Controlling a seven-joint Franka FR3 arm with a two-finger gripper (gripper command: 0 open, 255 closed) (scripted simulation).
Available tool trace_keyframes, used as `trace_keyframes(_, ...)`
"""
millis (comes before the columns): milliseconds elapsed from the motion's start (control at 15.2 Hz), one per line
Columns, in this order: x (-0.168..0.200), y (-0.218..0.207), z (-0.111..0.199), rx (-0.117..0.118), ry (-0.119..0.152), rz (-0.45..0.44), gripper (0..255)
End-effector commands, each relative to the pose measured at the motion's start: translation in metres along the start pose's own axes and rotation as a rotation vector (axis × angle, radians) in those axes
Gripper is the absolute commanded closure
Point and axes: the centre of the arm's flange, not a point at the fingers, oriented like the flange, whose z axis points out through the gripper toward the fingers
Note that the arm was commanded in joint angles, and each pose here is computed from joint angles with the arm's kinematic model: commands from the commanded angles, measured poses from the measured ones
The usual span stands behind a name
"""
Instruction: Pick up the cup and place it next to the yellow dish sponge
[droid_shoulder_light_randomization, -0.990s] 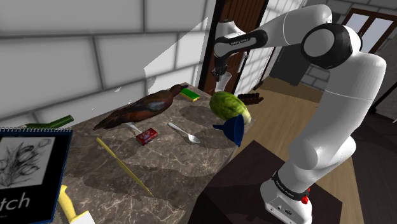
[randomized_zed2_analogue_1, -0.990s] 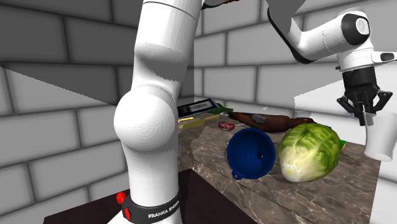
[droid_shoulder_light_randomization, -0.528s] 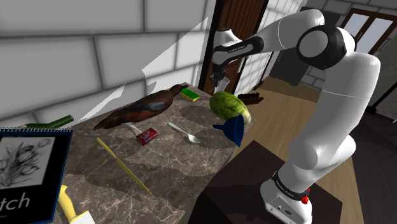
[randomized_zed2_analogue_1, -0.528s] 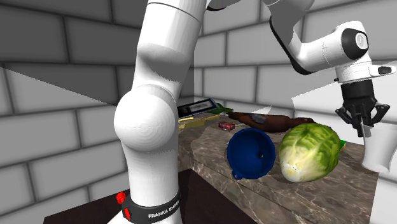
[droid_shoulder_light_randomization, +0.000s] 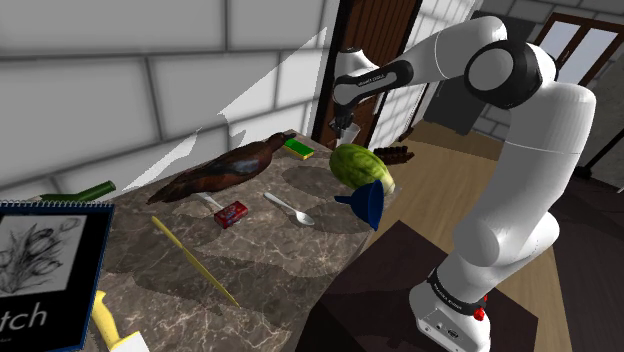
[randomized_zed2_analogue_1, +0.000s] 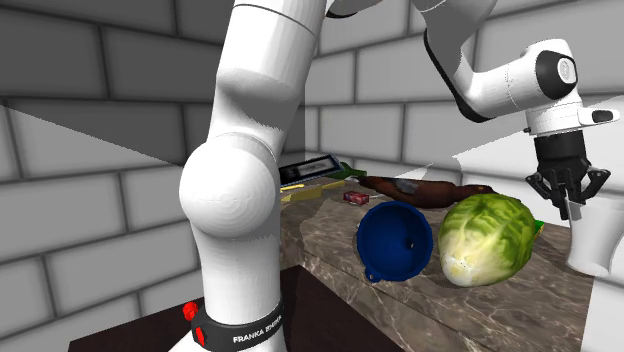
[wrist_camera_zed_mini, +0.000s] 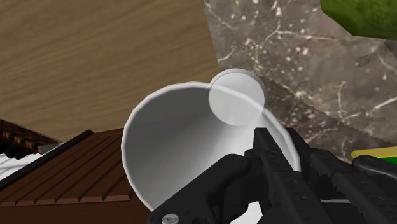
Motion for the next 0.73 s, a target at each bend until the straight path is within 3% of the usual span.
trace_keyframes(0, 0.0, 0.0, 0.0, 0.0, 0.0, 0.0, 0)
trace_keyframes(330, 0.0, 0.0, 0.0, 0.0, 0.0, 0.0, 0)
trace_keyframes(594, 0.0, 0.0, -0.05, 0.0, 0.0, 0.0, 0)
trace_keyframes(660, 0.0, 0.0, -0.05, 0.0, 0.0, 0.0, 0)
